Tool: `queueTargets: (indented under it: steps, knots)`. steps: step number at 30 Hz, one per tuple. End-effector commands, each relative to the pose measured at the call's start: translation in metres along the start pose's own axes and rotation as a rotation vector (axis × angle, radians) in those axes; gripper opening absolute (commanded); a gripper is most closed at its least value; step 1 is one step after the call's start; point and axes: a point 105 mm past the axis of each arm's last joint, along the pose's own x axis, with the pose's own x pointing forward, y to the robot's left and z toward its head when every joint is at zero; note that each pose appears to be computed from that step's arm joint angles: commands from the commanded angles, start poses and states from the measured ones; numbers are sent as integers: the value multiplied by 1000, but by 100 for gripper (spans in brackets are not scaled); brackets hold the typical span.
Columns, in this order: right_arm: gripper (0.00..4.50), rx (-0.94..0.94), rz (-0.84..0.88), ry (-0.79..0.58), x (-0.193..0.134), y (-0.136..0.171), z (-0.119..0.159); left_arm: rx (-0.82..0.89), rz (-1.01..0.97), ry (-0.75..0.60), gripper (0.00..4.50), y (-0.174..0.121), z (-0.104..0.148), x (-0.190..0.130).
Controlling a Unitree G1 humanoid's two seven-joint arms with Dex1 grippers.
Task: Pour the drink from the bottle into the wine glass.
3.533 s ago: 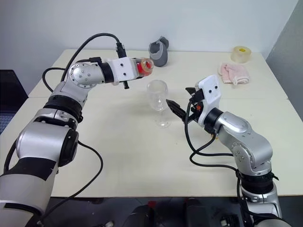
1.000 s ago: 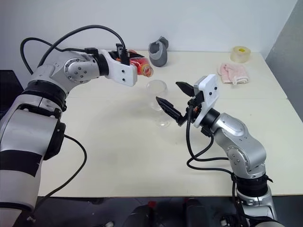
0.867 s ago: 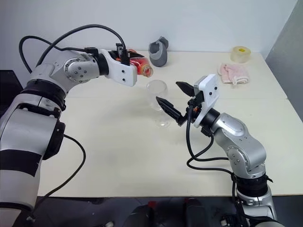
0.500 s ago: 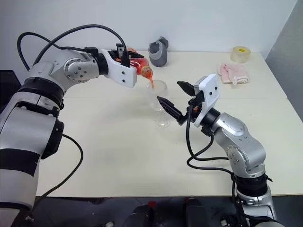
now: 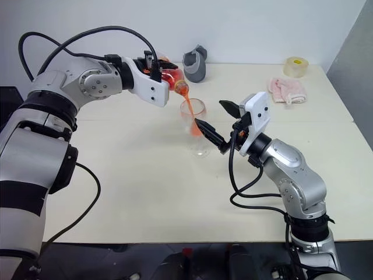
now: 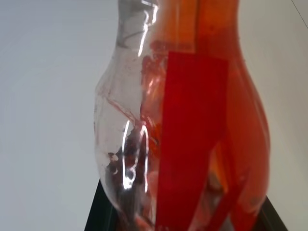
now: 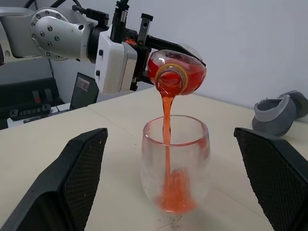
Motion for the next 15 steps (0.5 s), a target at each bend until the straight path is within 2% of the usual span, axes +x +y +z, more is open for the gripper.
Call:
queueTargets:
  steps: [1,15]
  knots:
    - [450,-22,5,-47,-1,1,11,40,86,23,113,32,-5,-8]
    - [450,-25,5,-48,0,-1,11,66,91,37,113,36,-6,-9]
